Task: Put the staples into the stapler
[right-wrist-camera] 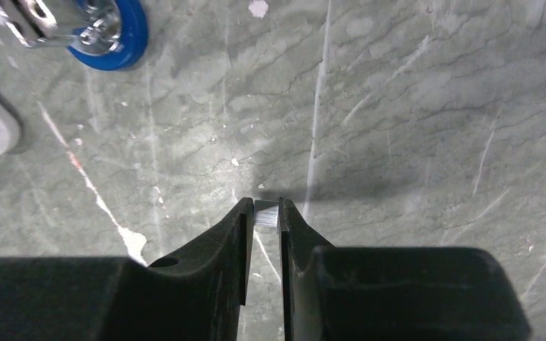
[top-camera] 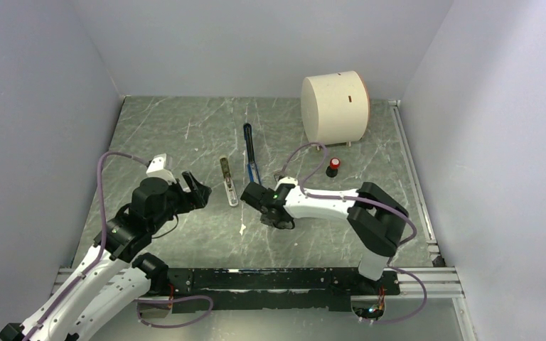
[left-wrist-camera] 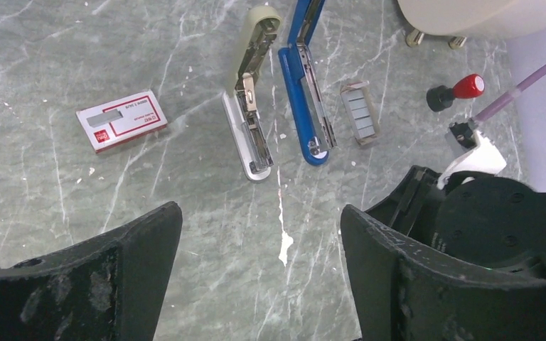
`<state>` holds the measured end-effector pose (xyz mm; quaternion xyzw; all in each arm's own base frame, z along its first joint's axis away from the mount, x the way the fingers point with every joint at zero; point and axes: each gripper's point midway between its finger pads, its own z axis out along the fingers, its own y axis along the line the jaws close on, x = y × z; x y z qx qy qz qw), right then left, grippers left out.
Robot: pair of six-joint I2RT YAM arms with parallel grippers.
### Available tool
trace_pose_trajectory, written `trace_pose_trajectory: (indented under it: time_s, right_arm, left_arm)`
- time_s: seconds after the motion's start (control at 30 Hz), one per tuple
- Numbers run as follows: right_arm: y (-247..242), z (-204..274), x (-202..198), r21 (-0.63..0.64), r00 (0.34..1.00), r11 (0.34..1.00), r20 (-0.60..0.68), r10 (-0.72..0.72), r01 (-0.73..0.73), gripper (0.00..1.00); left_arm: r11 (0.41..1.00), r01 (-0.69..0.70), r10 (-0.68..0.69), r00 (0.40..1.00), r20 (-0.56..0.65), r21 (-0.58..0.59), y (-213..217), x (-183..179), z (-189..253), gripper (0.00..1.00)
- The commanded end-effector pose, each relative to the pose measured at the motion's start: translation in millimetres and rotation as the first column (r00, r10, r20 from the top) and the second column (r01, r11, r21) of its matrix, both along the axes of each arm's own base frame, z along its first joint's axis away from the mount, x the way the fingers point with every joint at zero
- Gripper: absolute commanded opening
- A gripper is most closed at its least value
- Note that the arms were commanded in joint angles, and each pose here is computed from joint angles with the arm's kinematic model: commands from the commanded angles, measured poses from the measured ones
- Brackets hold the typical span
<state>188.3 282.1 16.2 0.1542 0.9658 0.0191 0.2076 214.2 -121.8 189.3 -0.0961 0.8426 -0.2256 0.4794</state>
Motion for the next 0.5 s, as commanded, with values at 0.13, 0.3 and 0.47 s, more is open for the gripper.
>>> trace_pose_trajectory:
  time_s: [0.13, 0.3, 0.47]
  right_arm:
    - [14.8, 50.0, 29.5, 0.221, 0.985, 0.972, 0.166, 0.045, -0.081, 0.22]
    - [11.7, 76.2, 44.6, 0.369, 0.969, 0.920, 0.244, 0.039, -0.130, 0.23]
    - [16.3, 115.0, 53.6, 0.551, 0.959, 0.815, 0.284, 0.020, -0.180, 0.23]
  left_arm:
    - [0.994, 0.097, -0.097, 0.995, 0.001, -0.049, -20.0, -4.9, 9.0, 0.92]
    - [0.952, 0.232, -0.238, 0.971, -0.006, -0.200, -58.6, -10.6, 8.6, 0.93]
    - [0.864, 0.368, -0.387, 0.922, 0.014, -0.343, -96.7, -16.4, 8.8, 0.90]
